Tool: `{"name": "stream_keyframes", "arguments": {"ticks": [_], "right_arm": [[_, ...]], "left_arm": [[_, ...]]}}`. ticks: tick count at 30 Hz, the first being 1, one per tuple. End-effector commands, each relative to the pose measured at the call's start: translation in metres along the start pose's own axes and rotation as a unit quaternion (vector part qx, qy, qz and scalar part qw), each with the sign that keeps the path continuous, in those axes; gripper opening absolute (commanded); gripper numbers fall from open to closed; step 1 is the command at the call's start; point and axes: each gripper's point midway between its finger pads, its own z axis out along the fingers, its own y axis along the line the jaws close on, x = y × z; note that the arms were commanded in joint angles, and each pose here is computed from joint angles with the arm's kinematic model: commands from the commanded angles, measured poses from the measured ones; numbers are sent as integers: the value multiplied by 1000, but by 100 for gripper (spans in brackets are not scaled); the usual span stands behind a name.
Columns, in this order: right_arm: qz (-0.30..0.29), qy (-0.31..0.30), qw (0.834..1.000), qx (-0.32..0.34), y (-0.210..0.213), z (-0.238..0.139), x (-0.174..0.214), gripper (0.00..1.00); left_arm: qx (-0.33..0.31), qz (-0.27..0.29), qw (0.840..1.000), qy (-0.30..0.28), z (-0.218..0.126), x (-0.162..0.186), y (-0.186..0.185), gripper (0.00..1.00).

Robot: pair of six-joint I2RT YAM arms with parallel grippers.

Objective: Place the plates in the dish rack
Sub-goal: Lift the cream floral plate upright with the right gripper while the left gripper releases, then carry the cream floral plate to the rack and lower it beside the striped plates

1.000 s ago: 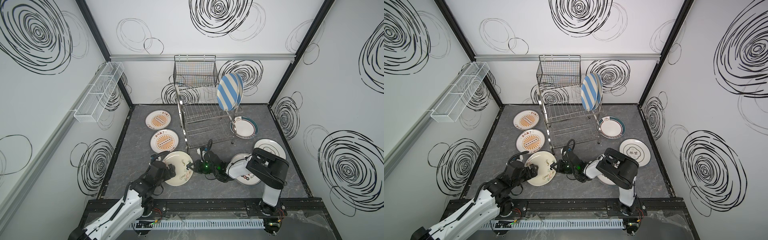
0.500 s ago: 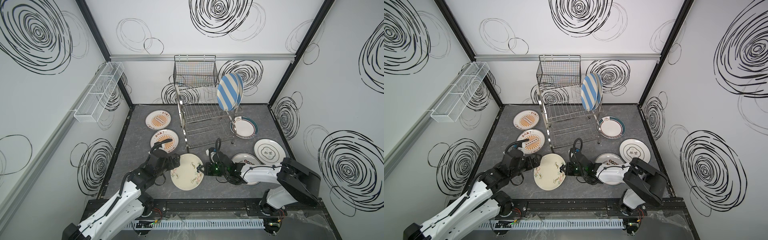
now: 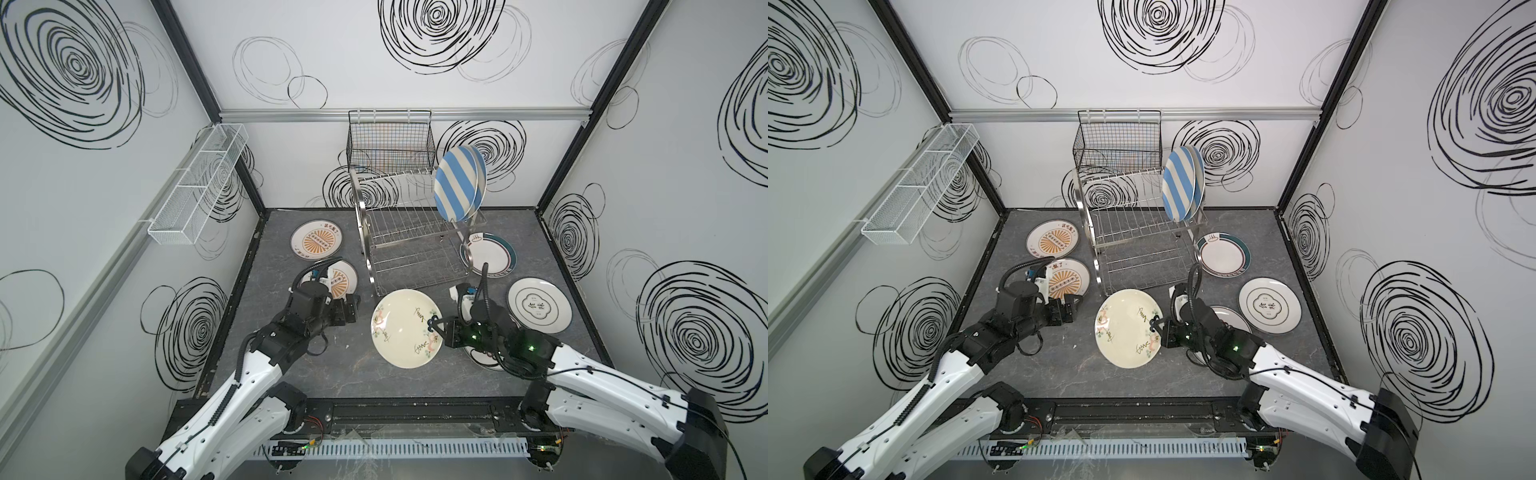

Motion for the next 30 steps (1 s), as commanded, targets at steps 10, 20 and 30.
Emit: {"name": "stream_keyframes", "arguments": {"ticks": [10,20,30], "right_arm": [[-98,-144,984,34,74,-115,-131,0],[-141,-220,964,53,129,-159,-212,0],[-172,-303,933,93,163,-174,-301,0]], "left_arm": [[16,17,999,-25,-1,-7,-3,96],[26,16,999,-19,2,-5,-5,96],[36,16,999,-20,1,-5,-7,96]]}}
